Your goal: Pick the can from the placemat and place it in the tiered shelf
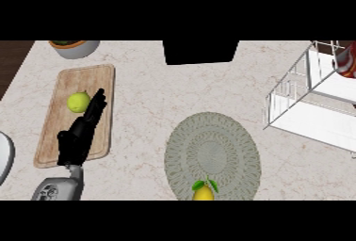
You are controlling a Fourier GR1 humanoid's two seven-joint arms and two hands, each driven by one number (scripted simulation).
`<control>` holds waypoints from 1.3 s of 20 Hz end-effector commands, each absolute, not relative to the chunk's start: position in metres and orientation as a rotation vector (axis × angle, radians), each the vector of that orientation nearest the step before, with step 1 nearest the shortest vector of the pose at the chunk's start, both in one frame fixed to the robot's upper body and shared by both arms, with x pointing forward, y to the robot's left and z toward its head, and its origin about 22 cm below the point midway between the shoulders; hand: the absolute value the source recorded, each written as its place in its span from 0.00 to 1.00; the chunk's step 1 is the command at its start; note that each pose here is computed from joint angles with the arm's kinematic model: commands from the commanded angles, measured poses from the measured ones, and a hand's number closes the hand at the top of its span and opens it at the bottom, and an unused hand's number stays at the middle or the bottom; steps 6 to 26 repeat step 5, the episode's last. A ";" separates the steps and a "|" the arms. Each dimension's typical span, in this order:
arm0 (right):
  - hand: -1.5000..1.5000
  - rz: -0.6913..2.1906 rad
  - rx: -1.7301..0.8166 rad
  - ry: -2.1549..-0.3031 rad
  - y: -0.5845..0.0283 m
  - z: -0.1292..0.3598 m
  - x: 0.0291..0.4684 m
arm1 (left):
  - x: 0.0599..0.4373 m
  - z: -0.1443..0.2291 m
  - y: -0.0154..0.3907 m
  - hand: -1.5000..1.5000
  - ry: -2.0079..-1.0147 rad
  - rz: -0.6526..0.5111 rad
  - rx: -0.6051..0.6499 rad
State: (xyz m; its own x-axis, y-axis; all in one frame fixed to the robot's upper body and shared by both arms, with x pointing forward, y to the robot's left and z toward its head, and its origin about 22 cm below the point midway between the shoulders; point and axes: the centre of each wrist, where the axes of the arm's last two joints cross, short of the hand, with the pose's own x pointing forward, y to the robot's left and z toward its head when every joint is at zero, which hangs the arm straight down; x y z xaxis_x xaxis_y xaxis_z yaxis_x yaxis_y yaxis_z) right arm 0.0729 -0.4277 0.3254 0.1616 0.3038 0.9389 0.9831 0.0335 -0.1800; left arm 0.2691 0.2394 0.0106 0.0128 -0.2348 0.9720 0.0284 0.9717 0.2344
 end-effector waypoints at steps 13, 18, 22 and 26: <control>0.00 -0.772 -1.402 -1.224 -0.448 0.304 -0.013 | 0.264 0.003 0.243 0.50 -1.534 -0.188 0.172; 0.00 -0.772 -1.402 -1.224 -0.448 0.304 -0.013 | 0.264 0.003 0.243 0.50 -1.534 -0.188 0.172; 0.00 -0.772 -1.402 -1.224 -0.448 0.304 -0.013 | 0.264 0.003 0.243 0.50 -1.534 -0.188 0.172; 0.00 -0.772 -1.402 -1.224 -0.448 0.304 -0.013 | 0.264 0.003 0.243 0.50 -1.534 -0.188 0.172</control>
